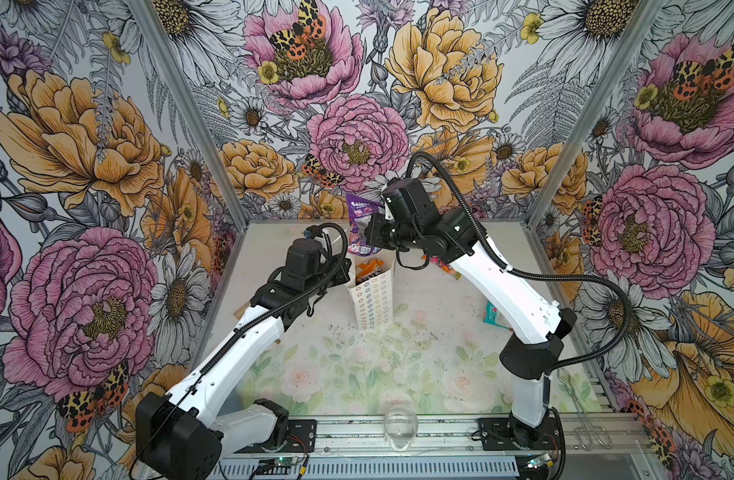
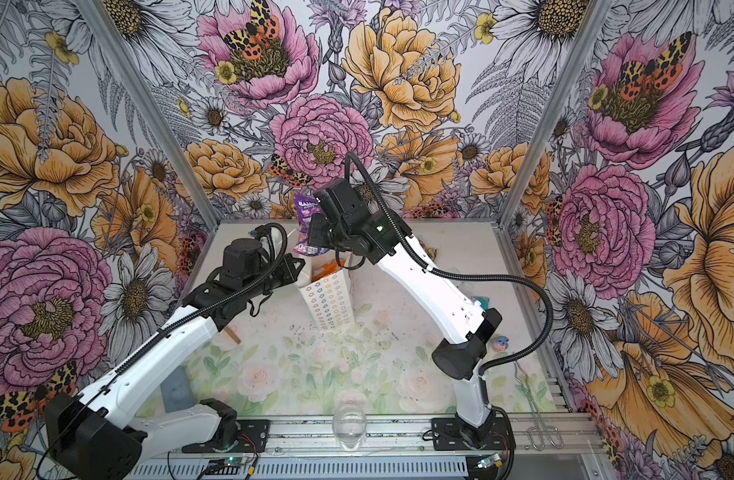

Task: Place the snacks into the paper bag
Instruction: 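Lower the purple packet into the bag held by the left gripper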

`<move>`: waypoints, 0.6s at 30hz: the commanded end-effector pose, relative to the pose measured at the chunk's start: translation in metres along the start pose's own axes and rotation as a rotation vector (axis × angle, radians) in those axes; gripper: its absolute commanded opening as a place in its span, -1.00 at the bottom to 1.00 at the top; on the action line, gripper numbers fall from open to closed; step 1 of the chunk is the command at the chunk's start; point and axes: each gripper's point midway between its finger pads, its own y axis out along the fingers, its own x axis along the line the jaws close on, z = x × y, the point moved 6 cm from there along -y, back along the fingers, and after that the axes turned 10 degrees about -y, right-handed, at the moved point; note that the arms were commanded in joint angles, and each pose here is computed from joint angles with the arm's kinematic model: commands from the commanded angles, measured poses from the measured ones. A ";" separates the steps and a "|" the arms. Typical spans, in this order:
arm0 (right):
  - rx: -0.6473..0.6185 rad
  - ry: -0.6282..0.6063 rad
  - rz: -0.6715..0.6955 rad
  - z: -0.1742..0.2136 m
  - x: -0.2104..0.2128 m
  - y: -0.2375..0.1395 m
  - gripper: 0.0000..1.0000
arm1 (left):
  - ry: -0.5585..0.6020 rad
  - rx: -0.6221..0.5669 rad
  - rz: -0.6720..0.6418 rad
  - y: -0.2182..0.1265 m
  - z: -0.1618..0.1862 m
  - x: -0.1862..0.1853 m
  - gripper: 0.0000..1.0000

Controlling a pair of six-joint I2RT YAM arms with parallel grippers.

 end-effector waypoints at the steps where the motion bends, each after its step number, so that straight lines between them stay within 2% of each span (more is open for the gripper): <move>1: -0.038 0.023 -0.001 -0.007 -0.003 -0.002 -1.00 | -0.012 -0.075 0.032 -0.009 -0.012 -0.006 -1.00; 10: 0.005 0.029 0.054 0.007 -0.018 0.004 -1.00 | -0.022 -0.073 0.027 -0.007 -0.012 -0.006 -1.00; 18: 0.027 0.036 0.047 0.011 -0.019 0.006 -1.00 | -0.022 -0.068 0.032 -0.005 -0.012 -0.008 -1.00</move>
